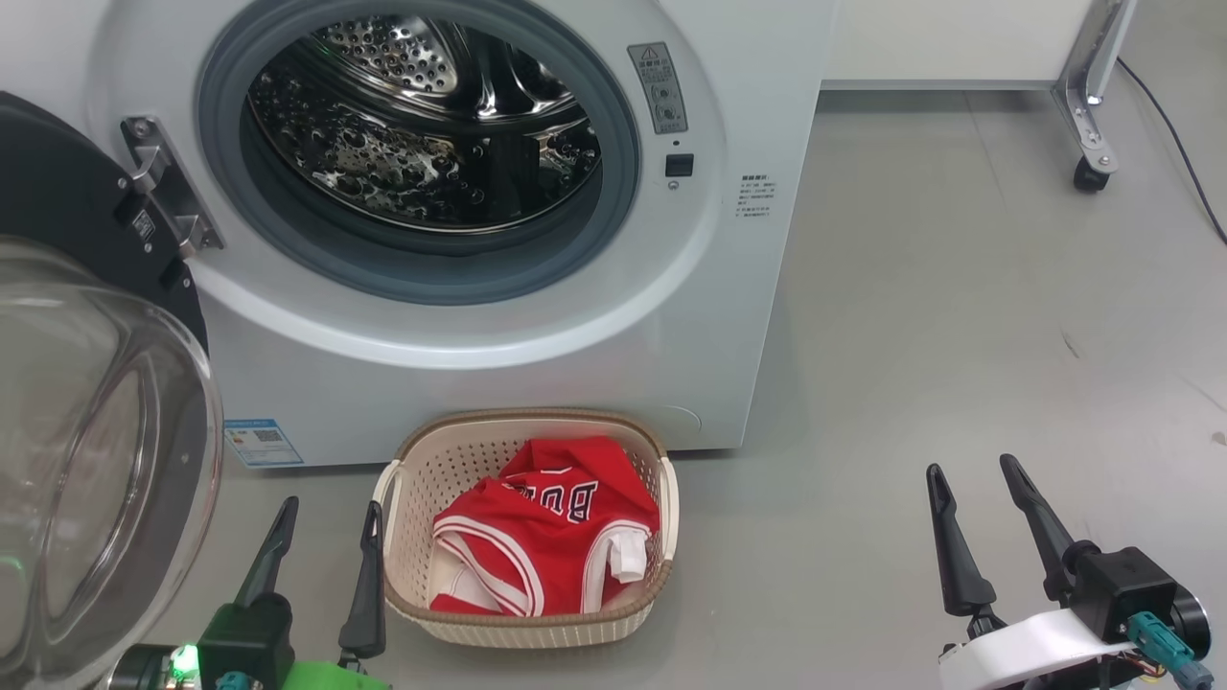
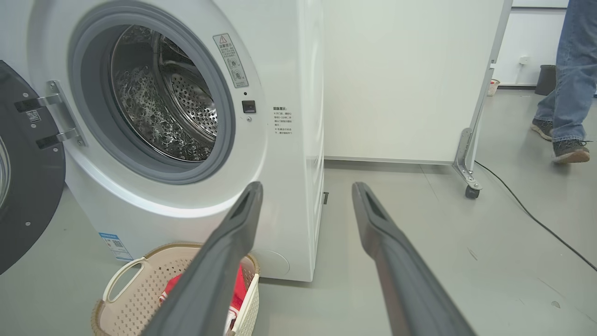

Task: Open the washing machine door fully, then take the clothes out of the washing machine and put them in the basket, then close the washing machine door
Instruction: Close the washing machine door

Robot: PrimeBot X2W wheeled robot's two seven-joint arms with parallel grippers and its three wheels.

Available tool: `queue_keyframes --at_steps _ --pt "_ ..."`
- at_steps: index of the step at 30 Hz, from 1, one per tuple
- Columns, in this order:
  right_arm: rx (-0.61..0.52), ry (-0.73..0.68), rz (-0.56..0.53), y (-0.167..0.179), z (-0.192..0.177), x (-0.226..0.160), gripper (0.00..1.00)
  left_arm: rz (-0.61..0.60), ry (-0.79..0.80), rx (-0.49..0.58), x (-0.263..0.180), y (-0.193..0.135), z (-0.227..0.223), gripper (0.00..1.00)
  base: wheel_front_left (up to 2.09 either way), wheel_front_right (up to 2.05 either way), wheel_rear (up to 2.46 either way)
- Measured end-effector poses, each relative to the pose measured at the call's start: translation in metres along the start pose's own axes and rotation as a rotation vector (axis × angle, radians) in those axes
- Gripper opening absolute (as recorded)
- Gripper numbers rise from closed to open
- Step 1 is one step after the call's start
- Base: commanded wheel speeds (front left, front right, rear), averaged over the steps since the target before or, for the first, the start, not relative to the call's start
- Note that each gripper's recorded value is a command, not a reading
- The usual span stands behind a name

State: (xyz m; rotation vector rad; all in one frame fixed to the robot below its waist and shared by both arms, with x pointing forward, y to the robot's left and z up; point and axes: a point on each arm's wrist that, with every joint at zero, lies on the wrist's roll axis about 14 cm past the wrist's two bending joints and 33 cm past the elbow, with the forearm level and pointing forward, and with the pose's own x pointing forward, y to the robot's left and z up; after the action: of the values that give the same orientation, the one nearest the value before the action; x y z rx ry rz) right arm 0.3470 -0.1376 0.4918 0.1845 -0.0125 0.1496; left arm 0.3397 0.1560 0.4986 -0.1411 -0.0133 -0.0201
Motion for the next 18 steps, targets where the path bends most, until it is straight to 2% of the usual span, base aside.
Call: queue_keyframes --at_steps 9,18 --pt "-0.002 -0.004 -0.002 -0.0001 0.0018 -0.0001 1.0 -0.009 -0.01 0.004 -0.0008 -0.0015 0.0037 1.0 -1.16 1.16 0.0" --pt "-0.003 -0.003 -0.004 -0.0003 0.0023 -0.0004 1.0 -0.012 -0.018 0.006 -0.0013 -0.0014 0.0078 1.0 -0.8 0.8 0.0"
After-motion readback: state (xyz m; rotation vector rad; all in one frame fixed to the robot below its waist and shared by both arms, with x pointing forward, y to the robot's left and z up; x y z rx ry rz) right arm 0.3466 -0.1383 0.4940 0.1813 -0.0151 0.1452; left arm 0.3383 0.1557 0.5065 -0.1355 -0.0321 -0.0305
